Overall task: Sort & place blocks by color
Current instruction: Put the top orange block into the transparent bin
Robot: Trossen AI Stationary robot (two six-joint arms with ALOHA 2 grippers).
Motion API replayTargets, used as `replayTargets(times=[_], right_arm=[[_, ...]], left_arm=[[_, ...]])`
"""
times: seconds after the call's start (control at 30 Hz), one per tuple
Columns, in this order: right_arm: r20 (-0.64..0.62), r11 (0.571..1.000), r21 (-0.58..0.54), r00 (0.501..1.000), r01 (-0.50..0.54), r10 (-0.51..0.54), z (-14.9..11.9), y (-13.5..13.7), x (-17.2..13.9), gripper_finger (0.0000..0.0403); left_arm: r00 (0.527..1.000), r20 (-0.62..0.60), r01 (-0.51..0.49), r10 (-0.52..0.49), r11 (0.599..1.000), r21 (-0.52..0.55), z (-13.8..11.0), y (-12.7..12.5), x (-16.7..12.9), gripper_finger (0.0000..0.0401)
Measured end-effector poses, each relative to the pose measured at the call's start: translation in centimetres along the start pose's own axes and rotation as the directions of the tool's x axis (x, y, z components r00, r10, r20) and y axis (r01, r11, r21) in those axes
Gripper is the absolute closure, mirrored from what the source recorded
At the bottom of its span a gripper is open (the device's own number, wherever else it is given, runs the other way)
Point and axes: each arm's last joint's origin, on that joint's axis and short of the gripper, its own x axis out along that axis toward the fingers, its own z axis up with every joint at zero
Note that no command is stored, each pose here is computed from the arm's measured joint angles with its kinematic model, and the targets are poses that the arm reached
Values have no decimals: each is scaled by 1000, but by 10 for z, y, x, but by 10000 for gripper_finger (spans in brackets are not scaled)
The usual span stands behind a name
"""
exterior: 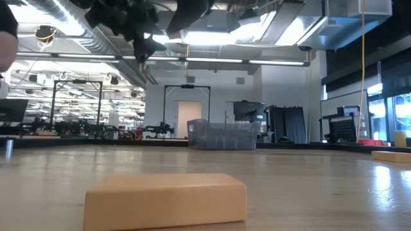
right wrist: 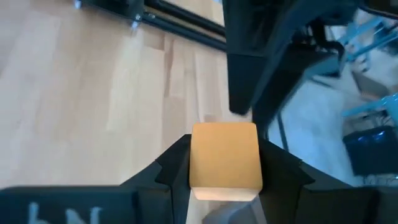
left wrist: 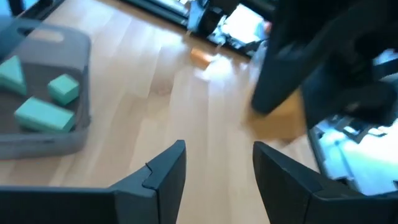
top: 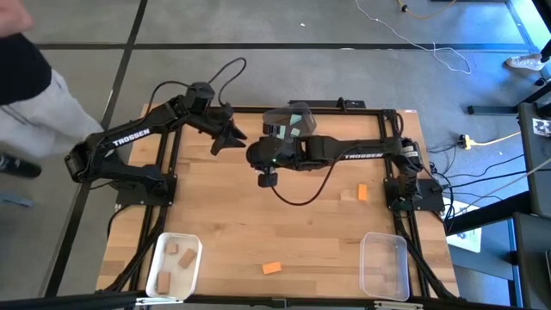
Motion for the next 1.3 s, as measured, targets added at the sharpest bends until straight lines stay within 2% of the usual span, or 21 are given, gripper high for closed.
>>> replayTargets(times=[0.13,0.23,0.53,0.7,0.97,1.03,1.17,1.3], right_arm=[[-43,999,51,999,-12,14,4,-8,-13,263],[-88,996,84,996,-19,26,6,-15,-26,263],[-194,965,261,980,1,51,6,-30,-56,263],[-332,941,336,939,33,86,-7,-30,-64,263],[-535,892,444,823,82,190,-28,-25,-75,263],[-529,871,485,818,73,225,-28,-24,-75,263],[-503,818,575,783,-12,365,-28,-20,-77,263],[-499,806,590,765,-44,407,-27,-11,-81,263]], left_arm=[[998,-40,-43,45,997,59,-5,1,-1,227],[997,-69,-34,45,989,145,-8,1,0,227],[985,-121,-75,124,935,347,-13,-9,9,227],[979,-134,-88,154,913,399,-15,-16,15,227],[980,-158,-29,123,868,495,-18,-29,24,227],[980,-163,-15,111,866,500,-18,-32,26,227],[981,-171,4,96,861,508,-19,-36,28,227],[980,-179,20,83,858,513,-20,-40,30,227]])
